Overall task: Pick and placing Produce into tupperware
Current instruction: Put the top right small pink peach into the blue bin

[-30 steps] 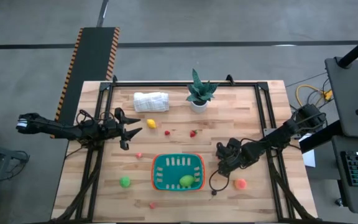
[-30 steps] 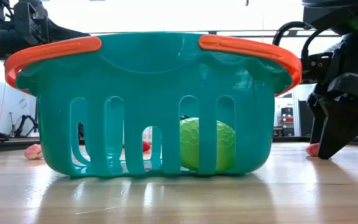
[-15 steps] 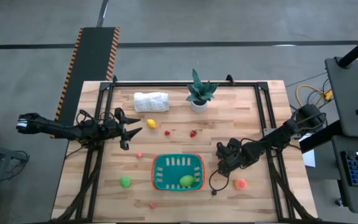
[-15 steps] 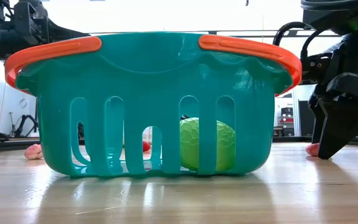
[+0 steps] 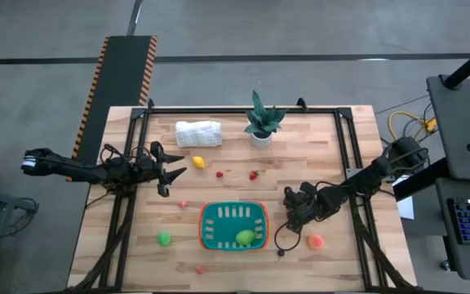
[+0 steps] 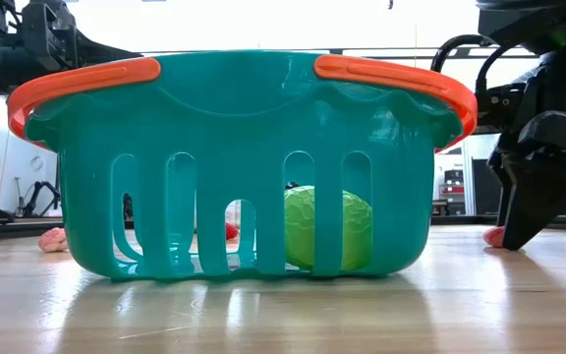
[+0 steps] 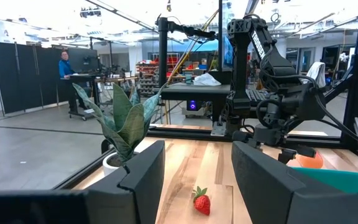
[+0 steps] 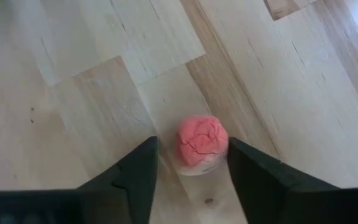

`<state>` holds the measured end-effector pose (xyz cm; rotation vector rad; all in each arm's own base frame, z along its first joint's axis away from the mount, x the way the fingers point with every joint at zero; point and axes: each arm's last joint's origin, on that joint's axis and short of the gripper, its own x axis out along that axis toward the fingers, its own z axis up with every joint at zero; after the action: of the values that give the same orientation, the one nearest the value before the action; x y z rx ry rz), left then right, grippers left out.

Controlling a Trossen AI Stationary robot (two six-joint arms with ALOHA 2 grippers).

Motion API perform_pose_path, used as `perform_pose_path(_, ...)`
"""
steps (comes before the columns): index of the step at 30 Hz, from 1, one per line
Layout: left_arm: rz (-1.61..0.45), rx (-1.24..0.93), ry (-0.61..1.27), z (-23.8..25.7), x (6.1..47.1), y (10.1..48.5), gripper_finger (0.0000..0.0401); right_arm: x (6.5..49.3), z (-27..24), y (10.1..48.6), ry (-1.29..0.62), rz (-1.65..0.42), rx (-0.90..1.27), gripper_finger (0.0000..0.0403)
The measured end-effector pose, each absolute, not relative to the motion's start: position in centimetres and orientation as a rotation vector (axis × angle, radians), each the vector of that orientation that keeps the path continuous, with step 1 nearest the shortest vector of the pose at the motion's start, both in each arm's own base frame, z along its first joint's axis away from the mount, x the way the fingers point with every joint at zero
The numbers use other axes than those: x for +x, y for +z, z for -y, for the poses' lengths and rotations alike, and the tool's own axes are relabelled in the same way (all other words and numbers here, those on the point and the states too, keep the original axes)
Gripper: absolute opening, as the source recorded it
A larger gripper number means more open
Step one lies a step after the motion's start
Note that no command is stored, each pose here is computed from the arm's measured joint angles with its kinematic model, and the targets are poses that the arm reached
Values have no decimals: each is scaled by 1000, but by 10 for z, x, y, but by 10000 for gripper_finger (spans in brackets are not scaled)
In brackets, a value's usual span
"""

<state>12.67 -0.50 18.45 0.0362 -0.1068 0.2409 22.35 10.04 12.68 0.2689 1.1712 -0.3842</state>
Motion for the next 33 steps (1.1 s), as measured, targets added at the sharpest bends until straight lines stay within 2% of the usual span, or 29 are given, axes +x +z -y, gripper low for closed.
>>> perform_pose_path(8,107,36,241,5,127,185,173,223,-100,127,-382,-1174,263,98)
perform_pose_path(13,103,37,241,5,127,184,173,223,-100,127,-375,-1175,253,71)
perform_pose_path(25,104,37,241,5,127,184,173,221,-99,132,-326,-1173,203,68)
perform_pose_path(33,103,37,241,5,127,184,173,225,-100,171,-208,-987,229,68)
